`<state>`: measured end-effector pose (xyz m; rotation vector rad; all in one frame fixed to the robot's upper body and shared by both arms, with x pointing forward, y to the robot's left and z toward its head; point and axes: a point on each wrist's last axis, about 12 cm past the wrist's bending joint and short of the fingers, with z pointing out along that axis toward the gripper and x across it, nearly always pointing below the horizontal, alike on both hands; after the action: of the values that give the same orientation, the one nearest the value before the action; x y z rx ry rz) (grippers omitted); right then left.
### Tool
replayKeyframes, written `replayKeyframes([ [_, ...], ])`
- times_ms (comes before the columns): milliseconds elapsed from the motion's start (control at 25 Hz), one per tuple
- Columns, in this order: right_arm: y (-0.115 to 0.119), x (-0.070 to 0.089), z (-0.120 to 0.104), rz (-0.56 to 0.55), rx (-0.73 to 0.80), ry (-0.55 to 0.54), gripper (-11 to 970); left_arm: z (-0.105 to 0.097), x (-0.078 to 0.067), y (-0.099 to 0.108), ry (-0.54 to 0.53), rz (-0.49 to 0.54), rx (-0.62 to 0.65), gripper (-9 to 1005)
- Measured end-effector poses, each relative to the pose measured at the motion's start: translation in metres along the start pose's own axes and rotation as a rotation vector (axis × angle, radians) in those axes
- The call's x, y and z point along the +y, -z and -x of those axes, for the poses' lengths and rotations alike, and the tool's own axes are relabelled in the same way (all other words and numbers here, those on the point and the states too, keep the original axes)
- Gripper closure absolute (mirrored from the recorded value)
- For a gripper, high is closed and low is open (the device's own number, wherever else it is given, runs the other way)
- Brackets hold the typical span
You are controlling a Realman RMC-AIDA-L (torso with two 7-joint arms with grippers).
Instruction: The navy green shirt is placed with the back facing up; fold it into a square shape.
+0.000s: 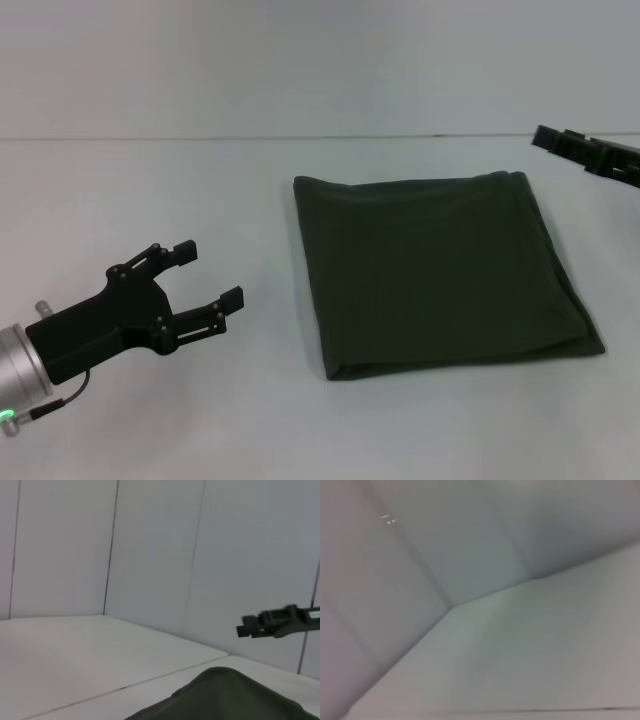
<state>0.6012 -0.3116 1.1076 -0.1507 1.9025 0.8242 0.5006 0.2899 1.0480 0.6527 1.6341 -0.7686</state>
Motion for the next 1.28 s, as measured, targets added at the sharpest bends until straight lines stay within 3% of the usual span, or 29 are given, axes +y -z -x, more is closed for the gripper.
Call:
replayKeyframes([
  [160, -0.001, 0.012, -0.01, 0.099, 0.035, 0.255, 378, 0.0, 0.0, -0.002, 0.026, 0.002, -0.01, 59],
  [320, -0.012, 0.02, -0.027, 0.111, 0.1, 0.394, 289, -0.001, 0.0, -0.006, 0.047, 0.008, -0.014, 61],
  [520, -0.019, 0.008, -0.042, 0.01, 0.163, 0.386, 178, -0.002, 0.001, -0.007, 0.071, 0.015, -0.01, 63],
  [640, -0.017, 0.0, -0.047, -0.044, 0.174, 0.373, 55, -0.003, 0.0, -0.009, 0.079, 0.012, -0.012, 64],
  [1280, -0.003, -0.017, -0.069, -0.165, 0.201, 0.309, 59, -0.002, 0.001, -0.008, 0.07, 0.015, -0.012, 71],
])
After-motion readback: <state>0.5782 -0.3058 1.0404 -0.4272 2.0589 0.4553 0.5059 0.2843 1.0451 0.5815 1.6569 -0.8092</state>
